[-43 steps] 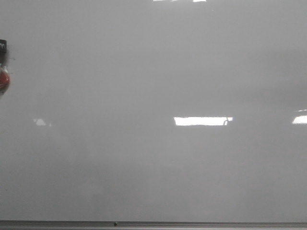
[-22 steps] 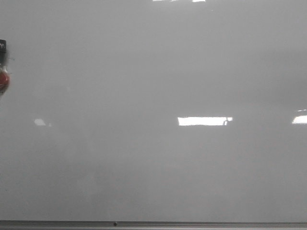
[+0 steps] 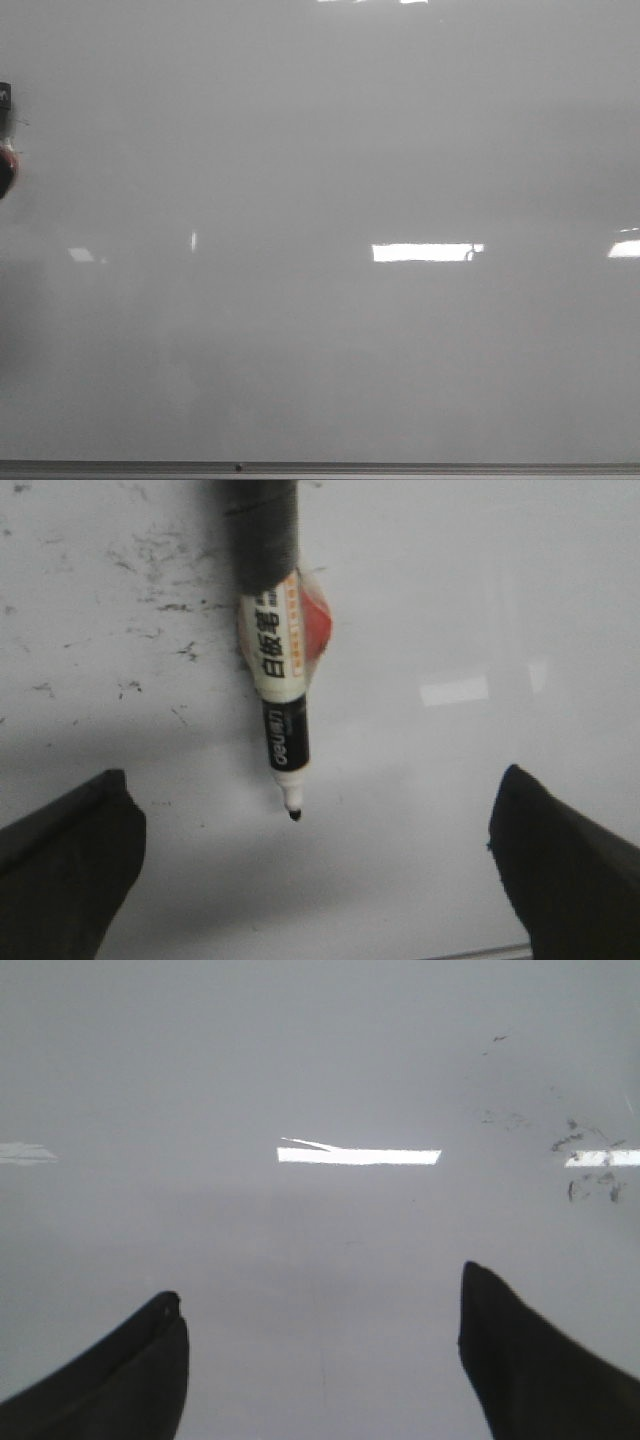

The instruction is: Write number 9 on whiteboard

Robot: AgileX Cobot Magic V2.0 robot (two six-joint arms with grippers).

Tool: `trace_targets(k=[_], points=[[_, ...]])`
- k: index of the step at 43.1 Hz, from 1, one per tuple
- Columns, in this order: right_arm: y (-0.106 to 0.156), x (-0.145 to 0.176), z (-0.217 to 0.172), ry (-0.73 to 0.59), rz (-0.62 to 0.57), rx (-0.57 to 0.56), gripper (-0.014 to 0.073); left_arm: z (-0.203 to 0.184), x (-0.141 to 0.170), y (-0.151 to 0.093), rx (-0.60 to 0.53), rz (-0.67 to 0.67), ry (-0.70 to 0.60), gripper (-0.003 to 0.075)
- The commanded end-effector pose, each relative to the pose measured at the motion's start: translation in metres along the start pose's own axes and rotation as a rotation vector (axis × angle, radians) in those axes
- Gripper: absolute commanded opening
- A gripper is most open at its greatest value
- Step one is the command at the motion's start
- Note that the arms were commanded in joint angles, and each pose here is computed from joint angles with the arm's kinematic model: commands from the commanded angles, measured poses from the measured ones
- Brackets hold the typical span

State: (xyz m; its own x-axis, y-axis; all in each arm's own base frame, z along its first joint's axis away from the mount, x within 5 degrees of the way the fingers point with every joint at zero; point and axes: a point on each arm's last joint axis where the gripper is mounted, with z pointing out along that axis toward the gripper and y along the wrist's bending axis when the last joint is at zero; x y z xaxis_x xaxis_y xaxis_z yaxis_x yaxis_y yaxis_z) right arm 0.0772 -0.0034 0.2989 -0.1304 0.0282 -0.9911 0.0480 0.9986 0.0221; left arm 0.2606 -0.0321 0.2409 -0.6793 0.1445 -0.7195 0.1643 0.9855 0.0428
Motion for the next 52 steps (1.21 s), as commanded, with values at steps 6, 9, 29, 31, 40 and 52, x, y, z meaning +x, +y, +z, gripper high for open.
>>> trace_targets(k=[6,9,29,31,40,52], points=[[0.000,-0.019,-0.001,-0.100,-0.007,0.008,0.0580,0.023,-0.023,0.005,-0.017,-0.018,-0.121,0.0668],[0.000,-0.019,-0.001,-0.100,-0.007,0.008,0.0580,0.029,-0.023,0.005,-0.016,-0.017,-0.127,0.0645],[0.000,-0.019,-0.001,-0.100,-0.007,0.008,0.0580,0.036,-0.025,0.005,-0.021,0.001,-0.171,0.0100],[0.000,-0.019,-0.001,-0.100,-0.007,0.008,0.0580,0.036,-0.025,0.005,-0.021,0.001,-0.171,0.0052],[0.000,-0.019,-0.001,-0.100,-0.007,0.008,0.0580,0.034,-0.022,0.005,-0.018,-0.005,-0.130,-0.0019],[0.000,-0.020,0.003,0.014,0.000,0.003,0.0580,0.000,-0.035,-0.009,0.073,0.034,0.202,-0.0019]])
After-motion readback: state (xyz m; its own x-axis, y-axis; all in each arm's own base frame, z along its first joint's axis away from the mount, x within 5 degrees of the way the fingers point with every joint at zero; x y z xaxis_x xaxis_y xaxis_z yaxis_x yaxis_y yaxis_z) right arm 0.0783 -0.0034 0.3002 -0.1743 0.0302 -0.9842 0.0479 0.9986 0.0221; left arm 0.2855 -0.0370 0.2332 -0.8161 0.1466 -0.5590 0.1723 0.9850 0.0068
